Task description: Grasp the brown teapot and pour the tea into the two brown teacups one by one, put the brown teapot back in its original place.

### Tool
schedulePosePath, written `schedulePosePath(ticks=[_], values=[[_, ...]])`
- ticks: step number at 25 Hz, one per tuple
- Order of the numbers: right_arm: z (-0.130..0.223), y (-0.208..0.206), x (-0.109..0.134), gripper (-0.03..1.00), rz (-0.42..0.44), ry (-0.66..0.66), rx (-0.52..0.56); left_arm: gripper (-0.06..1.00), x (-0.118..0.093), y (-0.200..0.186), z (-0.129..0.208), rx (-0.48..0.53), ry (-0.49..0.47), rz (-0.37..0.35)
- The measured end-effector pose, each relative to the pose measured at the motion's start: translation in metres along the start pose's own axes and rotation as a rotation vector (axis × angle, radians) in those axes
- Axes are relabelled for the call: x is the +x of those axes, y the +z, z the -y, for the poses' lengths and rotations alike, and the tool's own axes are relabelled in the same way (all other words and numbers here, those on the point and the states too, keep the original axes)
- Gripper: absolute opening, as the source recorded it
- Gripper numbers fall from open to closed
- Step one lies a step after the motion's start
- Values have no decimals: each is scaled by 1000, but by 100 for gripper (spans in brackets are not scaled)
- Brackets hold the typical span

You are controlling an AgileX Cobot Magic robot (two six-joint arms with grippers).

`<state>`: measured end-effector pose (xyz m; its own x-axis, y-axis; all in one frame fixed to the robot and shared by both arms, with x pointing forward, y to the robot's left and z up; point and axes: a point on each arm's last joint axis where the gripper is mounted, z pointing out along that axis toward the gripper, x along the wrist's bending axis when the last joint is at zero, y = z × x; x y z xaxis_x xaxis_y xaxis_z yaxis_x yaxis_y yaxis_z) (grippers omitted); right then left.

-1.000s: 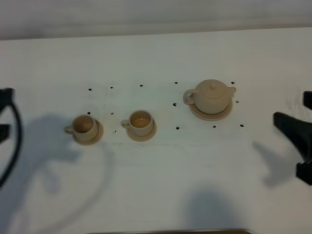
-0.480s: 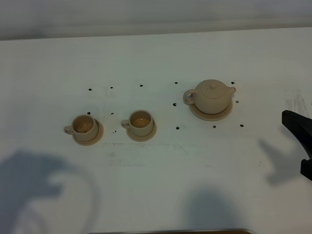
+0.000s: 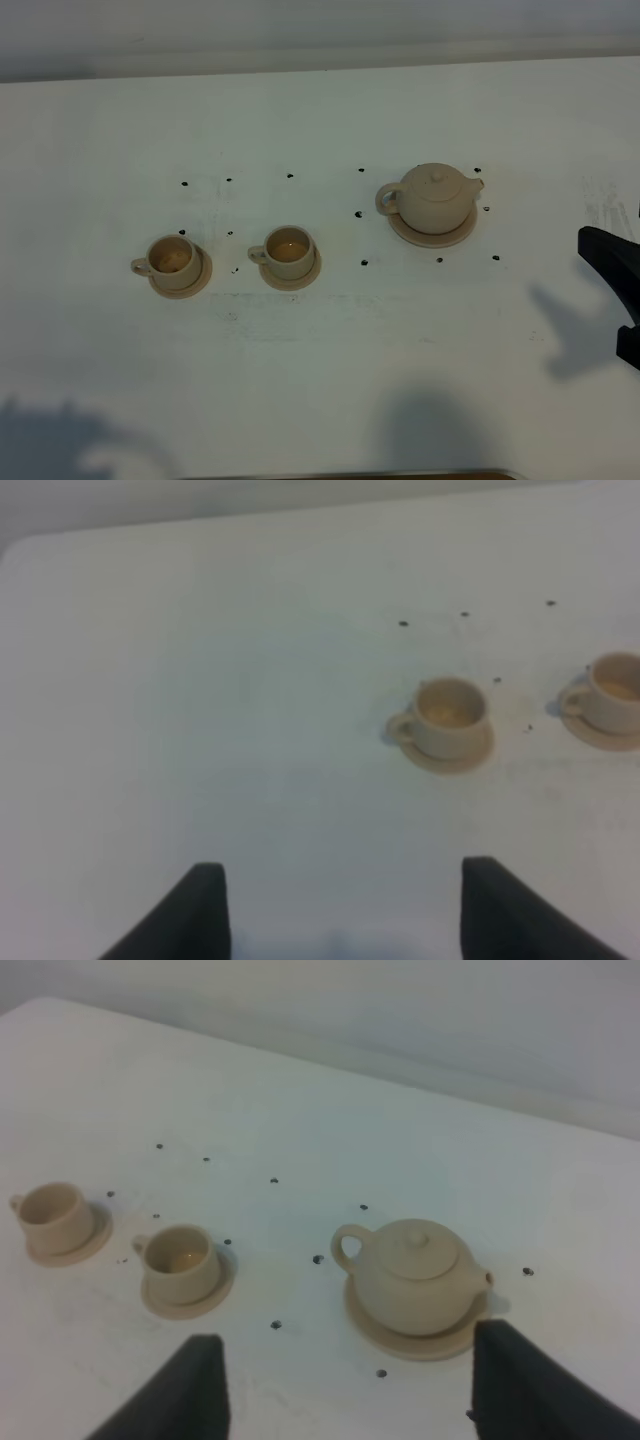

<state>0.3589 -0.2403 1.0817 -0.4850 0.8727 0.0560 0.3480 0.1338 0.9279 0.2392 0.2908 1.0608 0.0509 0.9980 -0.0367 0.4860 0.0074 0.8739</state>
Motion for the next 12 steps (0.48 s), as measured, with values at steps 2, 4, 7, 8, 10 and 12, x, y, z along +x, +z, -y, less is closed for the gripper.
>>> schedulePosePath(ticks=[2,4,7,8,10,12], values=[[0,0,0,53,0,2,0,49,0,-4,9,-8,-13,-4],[0,0,0,53,-1,4,2,49,1,-5,13,7,-15,-21],[0,0,0,53,-1,4,2,49,3,2,19,46,-21,-34],[0,0,0,53,-1,4,2,49,3,4,22,64,-20,-37],[0,0,0,53,-1,4,2,49,4,6,26,89,-22,-44],[0,0,0,53,-3,3,2,49,5,7,27,102,-31,-52]])
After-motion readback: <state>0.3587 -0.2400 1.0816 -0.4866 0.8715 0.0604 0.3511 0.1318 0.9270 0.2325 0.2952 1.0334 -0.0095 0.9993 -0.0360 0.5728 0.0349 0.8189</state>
